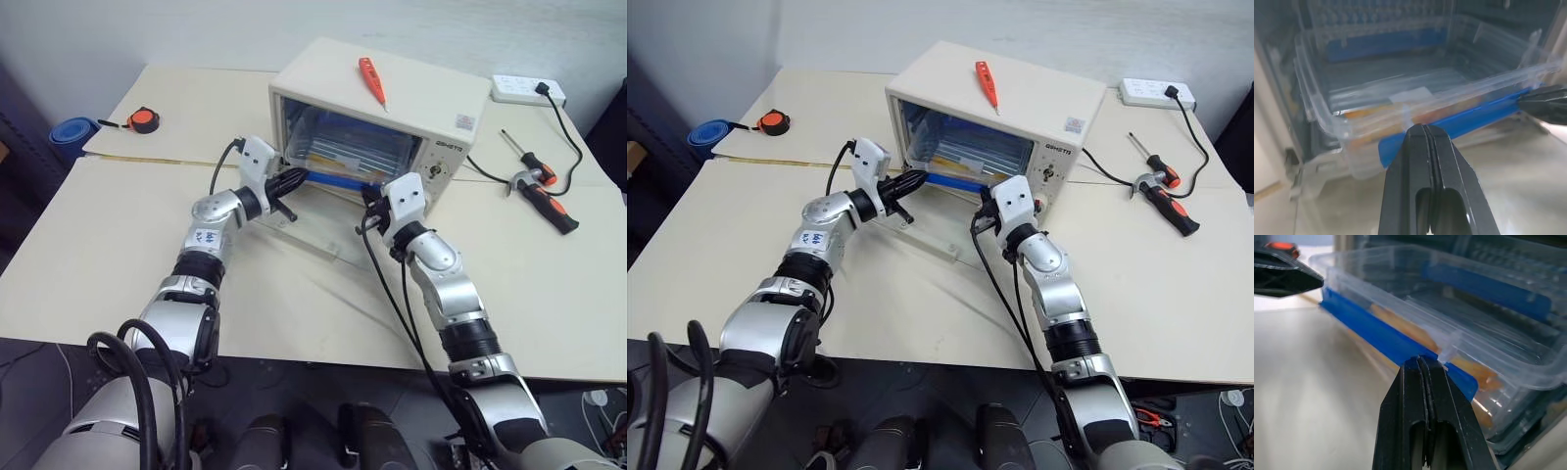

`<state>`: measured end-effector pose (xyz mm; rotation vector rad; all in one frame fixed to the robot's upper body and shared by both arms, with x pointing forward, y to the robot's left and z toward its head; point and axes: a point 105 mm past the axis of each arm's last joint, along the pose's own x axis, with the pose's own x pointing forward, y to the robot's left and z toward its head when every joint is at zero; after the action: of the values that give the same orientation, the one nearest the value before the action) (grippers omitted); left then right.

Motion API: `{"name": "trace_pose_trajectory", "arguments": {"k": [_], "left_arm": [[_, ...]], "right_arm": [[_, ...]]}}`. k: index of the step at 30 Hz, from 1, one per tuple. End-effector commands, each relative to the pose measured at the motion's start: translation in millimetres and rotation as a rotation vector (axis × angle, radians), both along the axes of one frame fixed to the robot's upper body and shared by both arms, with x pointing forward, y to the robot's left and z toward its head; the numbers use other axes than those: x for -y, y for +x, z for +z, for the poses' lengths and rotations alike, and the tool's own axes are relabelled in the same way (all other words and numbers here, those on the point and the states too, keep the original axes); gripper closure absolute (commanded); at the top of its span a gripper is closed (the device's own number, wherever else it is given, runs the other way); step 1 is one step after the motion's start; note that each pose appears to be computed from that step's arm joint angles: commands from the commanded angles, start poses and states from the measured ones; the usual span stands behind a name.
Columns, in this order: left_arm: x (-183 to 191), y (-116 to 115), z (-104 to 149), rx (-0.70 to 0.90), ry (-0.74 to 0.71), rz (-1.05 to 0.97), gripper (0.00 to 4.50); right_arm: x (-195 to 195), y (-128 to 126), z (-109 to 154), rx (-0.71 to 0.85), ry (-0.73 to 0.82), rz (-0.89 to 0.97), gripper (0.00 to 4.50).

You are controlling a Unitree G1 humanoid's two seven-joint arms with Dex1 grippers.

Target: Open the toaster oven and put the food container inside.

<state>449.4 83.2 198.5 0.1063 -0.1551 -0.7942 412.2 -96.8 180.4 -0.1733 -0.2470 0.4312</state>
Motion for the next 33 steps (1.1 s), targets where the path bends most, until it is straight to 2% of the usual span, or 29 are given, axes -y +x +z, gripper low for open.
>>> {"name": "trace_pose_trajectory", "arguments": {"k": [1,7,8,11,14,18,23,28,31,33], "left_arm": [[-6,1,18,0.079,-0.003,0.017,4.5],[-46,-10,17,0.095,0.0,-0.011,4.5],[-56,-16,17,0.099,-0.001,-0.028,4.32],[-84,-35,11,0.095,0.048,-0.085,3.68],[-109,-57,1,0.074,0.114,-0.143,2.74],[-144,-97,-15,0.012,0.191,-0.223,1.5],[-154,-128,-15,-0.019,0.188,-0.269,0.02],[-161,-136,-11,0.011,0.115,-0.215,0.02],[-156,-142,-17,-0.011,0.083,-0.203,0.02],[-154,-144,-16,0.001,0.056,-0.177,0.02]], "right_arm": [[-2,-11,19,0.034,0.065,0.08,4.48],[14,-53,19,-0.011,0.043,0.233,4.48],[19,-62,17,-0.023,0.016,0.26,4.5],[34,-80,4,-0.073,-0.073,0.311,4.5],[52,-87,-16,-0.137,-0.173,0.303,4.5],[58,-83,-46,-0.219,-0.21,0.3,4.5],[41,-73,-69,-0.227,-0.201,0.343,4.5],[27,-60,-68,-0.156,-0.134,0.349,4.5],[18,-59,-46,-0.037,-0.039,0.366,4.5],[19,-63,-23,0.068,0.071,0.38,4.5]]}}
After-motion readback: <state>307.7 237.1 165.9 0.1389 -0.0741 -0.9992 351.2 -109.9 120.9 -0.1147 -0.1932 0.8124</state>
